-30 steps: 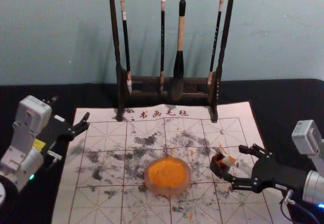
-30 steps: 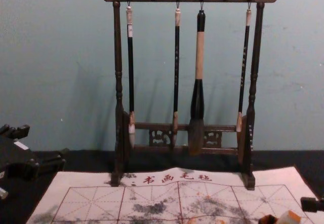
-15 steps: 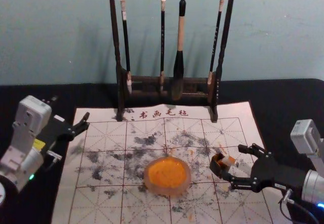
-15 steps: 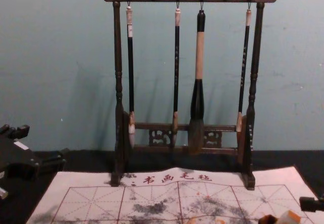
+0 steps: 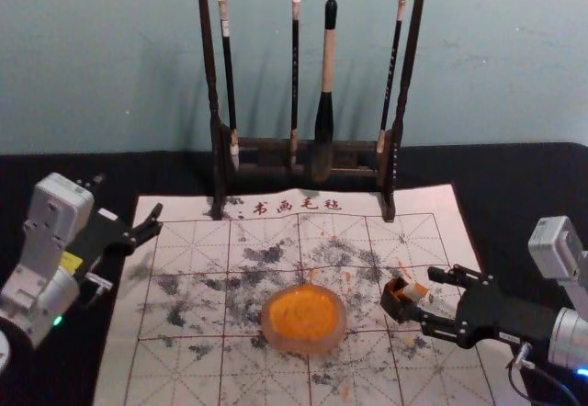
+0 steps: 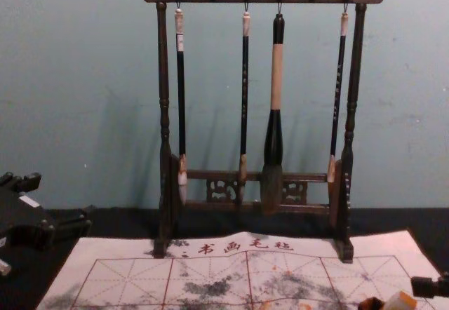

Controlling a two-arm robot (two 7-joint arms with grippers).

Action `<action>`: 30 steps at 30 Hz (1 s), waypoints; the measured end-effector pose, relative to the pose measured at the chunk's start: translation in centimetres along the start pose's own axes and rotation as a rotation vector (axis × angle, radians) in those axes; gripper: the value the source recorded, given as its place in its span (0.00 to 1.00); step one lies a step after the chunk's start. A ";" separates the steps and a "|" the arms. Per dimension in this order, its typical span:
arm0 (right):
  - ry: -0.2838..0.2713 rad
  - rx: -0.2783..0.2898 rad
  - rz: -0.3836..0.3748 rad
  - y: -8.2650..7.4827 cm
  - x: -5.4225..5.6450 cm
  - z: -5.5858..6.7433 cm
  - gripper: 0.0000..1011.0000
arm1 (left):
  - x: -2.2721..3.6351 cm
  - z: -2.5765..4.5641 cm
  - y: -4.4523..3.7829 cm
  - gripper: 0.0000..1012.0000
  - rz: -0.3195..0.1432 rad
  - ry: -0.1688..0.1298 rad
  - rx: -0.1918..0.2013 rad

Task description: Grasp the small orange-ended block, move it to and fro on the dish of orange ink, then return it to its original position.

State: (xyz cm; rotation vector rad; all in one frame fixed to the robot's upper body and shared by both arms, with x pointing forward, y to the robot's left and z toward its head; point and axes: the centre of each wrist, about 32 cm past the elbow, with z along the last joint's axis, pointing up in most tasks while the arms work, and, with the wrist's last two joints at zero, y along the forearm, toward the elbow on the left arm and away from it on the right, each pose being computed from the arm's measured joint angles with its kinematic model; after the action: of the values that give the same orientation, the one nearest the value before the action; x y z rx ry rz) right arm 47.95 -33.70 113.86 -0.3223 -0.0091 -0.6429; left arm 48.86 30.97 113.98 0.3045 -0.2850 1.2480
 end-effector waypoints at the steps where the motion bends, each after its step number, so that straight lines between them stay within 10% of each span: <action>1: 0.000 0.000 0.000 0.0 0.0 0.0 0.72 | 0.00 0.00 0.00 0.99 0.000 0.000 0.000; 21: 0.000 0.001 0.000 0.0 0.0 0.0 0.10 | 0.00 0.00 0.00 0.99 0.000 0.000 0.000; 30: 0.000 0.001 0.000 0.0 0.0 0.0 0.08 | 0.00 0.00 0.00 0.99 0.000 0.000 0.000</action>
State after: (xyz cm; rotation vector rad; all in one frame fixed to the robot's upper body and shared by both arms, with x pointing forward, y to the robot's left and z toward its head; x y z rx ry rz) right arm 47.94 -33.70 113.86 -0.3215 -0.0090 -0.6430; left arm 48.86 30.97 113.98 0.3045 -0.2851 1.2480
